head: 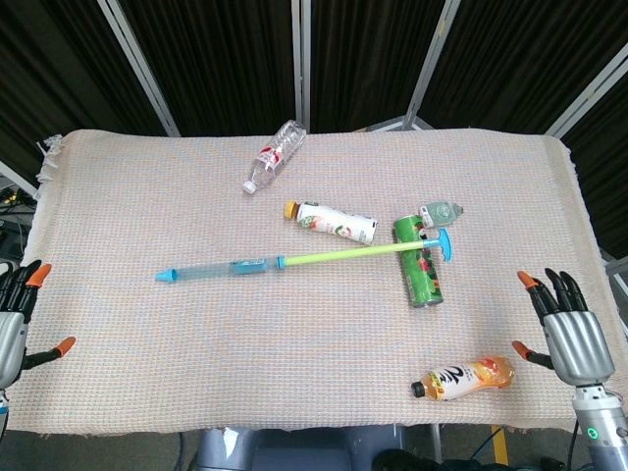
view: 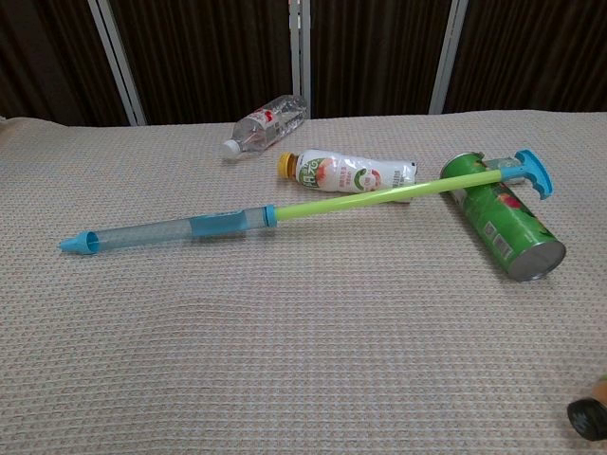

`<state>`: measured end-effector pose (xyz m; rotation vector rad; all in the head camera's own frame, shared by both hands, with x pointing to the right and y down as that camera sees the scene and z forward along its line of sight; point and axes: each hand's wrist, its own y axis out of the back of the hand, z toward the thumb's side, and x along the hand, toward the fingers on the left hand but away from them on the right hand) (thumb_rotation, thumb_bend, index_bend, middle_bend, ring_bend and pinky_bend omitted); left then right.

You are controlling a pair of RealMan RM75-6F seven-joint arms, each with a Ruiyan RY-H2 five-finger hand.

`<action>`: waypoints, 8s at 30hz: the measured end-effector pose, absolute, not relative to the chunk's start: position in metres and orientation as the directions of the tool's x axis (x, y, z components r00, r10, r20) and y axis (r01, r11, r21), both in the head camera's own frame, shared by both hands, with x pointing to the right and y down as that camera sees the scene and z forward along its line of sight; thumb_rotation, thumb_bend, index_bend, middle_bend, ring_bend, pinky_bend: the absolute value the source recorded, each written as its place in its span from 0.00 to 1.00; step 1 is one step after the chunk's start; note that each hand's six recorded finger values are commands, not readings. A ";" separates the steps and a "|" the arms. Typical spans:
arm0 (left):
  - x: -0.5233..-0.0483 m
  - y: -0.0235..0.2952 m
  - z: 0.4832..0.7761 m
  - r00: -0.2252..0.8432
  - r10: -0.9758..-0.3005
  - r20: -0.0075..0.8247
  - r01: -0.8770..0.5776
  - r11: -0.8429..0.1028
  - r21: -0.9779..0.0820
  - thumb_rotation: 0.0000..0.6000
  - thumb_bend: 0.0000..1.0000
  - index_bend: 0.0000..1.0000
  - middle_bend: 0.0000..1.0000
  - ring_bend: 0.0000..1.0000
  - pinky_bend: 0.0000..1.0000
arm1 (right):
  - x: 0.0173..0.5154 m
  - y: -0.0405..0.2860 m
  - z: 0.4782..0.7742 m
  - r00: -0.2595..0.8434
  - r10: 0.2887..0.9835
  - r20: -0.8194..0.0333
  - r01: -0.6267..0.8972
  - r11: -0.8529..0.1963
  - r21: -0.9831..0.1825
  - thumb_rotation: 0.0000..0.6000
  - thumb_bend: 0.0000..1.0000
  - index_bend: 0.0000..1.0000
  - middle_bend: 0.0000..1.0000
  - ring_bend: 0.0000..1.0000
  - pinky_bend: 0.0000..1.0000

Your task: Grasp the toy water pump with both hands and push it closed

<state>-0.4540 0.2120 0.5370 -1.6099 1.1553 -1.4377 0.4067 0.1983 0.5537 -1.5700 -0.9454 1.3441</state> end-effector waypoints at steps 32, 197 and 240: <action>-0.468 0.204 0.560 -0.076 -0.909 0.410 -0.147 -0.396 -0.906 1.00 0.05 0.00 0.00 0.00 0.00 | 0.251 0.041 0.677 0.318 0.784 -0.534 -0.275 -0.463 -0.843 1.00 0.22 0.47 1.00 1.00 1.00; -0.231 0.078 0.702 0.341 -0.695 0.633 -0.338 -0.719 -0.607 1.00 0.55 0.83 0.92 0.84 1.00 | 0.170 0.049 0.661 0.320 0.770 -0.553 -0.266 -0.487 -0.832 1.00 0.49 0.72 1.00 1.00 1.00; -0.238 0.086 0.703 0.323 -0.710 0.625 -0.358 -0.703 -0.614 1.00 0.28 0.00 0.83 0.81 1.00 | 0.193 0.050 0.632 0.326 0.808 -0.492 -0.198 -0.450 -0.871 1.00 0.00 0.00 1.00 1.00 1.00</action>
